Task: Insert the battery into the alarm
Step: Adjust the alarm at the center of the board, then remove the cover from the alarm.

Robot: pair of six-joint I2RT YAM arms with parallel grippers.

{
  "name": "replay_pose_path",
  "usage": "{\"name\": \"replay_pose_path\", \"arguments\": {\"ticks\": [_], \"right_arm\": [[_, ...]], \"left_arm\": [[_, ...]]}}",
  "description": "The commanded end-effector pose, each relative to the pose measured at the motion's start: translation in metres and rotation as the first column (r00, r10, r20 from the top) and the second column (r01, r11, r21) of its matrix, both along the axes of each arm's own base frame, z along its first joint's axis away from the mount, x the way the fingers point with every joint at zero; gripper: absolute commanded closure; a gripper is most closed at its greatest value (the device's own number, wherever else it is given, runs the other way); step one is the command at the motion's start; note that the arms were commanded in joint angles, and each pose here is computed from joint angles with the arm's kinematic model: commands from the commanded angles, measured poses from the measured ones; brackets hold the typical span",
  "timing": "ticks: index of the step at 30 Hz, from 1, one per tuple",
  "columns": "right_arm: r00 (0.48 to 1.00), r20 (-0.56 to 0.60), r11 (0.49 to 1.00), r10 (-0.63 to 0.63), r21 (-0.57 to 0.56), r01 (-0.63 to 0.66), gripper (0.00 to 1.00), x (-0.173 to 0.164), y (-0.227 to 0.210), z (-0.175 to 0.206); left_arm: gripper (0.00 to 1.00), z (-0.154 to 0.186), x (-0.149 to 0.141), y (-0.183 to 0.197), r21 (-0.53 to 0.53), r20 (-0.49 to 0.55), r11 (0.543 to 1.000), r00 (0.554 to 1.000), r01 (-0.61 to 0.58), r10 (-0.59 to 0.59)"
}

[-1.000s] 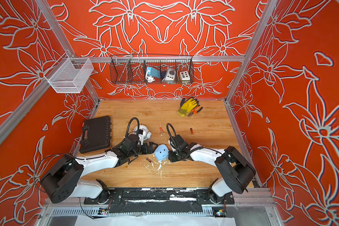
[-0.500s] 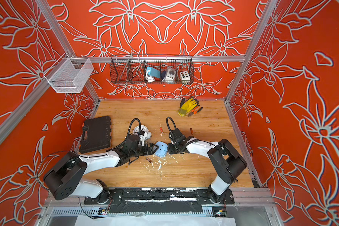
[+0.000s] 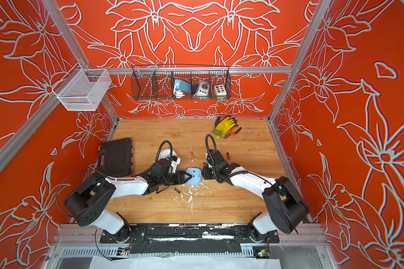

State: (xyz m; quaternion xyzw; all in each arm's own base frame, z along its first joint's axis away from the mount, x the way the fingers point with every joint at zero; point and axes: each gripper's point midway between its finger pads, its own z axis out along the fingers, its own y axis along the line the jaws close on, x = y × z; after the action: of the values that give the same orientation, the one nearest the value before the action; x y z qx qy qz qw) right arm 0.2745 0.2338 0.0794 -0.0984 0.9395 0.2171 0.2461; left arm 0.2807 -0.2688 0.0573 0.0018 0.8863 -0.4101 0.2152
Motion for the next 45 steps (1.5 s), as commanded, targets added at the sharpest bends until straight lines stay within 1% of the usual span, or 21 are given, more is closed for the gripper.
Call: {"name": "replay_pose_path", "arguments": {"ticks": [1,3,6,8,9,11,13,15,18,21,25,29,32,37,45], "right_arm": [[0.997,0.012,0.996,-0.08,-0.033,0.081,0.4,-0.003,-0.02,0.001],[0.995,0.015,0.995,-0.094,-0.022,0.095,0.31,-0.005,-0.024,0.006],[0.995,0.027,0.995,-0.094,0.018,0.094,0.2,-0.005,-0.022,0.013],[0.996,0.025,0.995,-0.09,0.041,0.089,0.17,-0.005,-0.02,0.016],[0.997,0.019,0.996,-0.079,0.053,0.078,0.17,-0.006,-0.017,0.017],[0.998,0.008,0.995,-0.055,0.08,0.054,0.24,-0.006,-0.01,0.019],[0.999,0.006,0.995,-0.035,0.097,0.035,0.35,-0.005,-0.004,0.02],[1.0,0.005,0.994,-0.023,0.106,0.023,0.42,-0.002,0.0,0.021],[1.0,-0.009,0.994,-0.003,0.11,0.004,0.49,0.002,0.005,0.018],[1.0,-0.025,0.993,0.016,0.118,-0.013,0.52,0.006,0.012,0.015],[0.999,-0.038,0.991,0.023,0.136,-0.018,0.57,0.01,0.018,0.01],[0.999,-0.045,0.992,0.026,0.125,-0.021,0.64,0.014,0.02,0.007],[0.998,-0.05,0.993,0.027,0.117,-0.021,0.67,0.015,0.02,0.004],[0.997,-0.07,0.993,0.024,0.114,-0.015,0.73,0.016,0.02,-0.005],[0.994,-0.107,0.993,0.013,0.122,0.0,0.74,0.009,0.018,-0.014]], "left_arm": [[0.51,0.014,0.0,-0.014,-0.093,0.0,0.995,0.999,0.046,-0.046],[0.53,0.015,-0.003,-0.017,-0.114,-0.01,0.992,0.999,0.051,-0.053],[0.55,0.017,-0.006,-0.021,-0.142,-0.019,0.988,0.998,0.058,-0.061],[0.57,0.016,-0.007,-0.022,-0.149,-0.025,0.987,0.998,0.054,-0.059],[0.57,0.015,-0.007,-0.021,-0.144,-0.026,0.989,0.998,0.047,-0.051],[0.57,0.01,-0.004,-0.017,-0.108,-0.024,0.994,0.999,0.029,-0.032],[0.57,0.005,0.0,-0.013,-0.071,-0.024,0.997,1.0,0.009,-0.011],[0.57,0.0,0.004,-0.009,-0.038,-0.029,0.999,0.999,-0.017,0.016],[0.57,-0.009,0.009,-0.004,0.012,-0.051,0.999,0.998,-0.047,0.048],[0.58,-0.014,0.009,-0.005,0.026,-0.065,0.999,0.997,-0.045,0.046],[0.6,-0.022,0.009,-0.006,0.043,-0.088,0.998,0.995,-0.034,0.037],[0.63,-0.028,0.008,-0.005,0.06,-0.106,0.998,0.993,-0.036,0.042],[0.66,-0.033,0.006,-0.004,0.066,-0.124,0.997,0.991,-0.037,0.045],[0.67,-0.034,0.005,-0.005,0.061,-0.133,0.998,0.99,-0.029,0.037],[0.67,-0.035,0.005,-0.004,0.072,-0.134,0.997,0.99,-0.031,0.04]]}}
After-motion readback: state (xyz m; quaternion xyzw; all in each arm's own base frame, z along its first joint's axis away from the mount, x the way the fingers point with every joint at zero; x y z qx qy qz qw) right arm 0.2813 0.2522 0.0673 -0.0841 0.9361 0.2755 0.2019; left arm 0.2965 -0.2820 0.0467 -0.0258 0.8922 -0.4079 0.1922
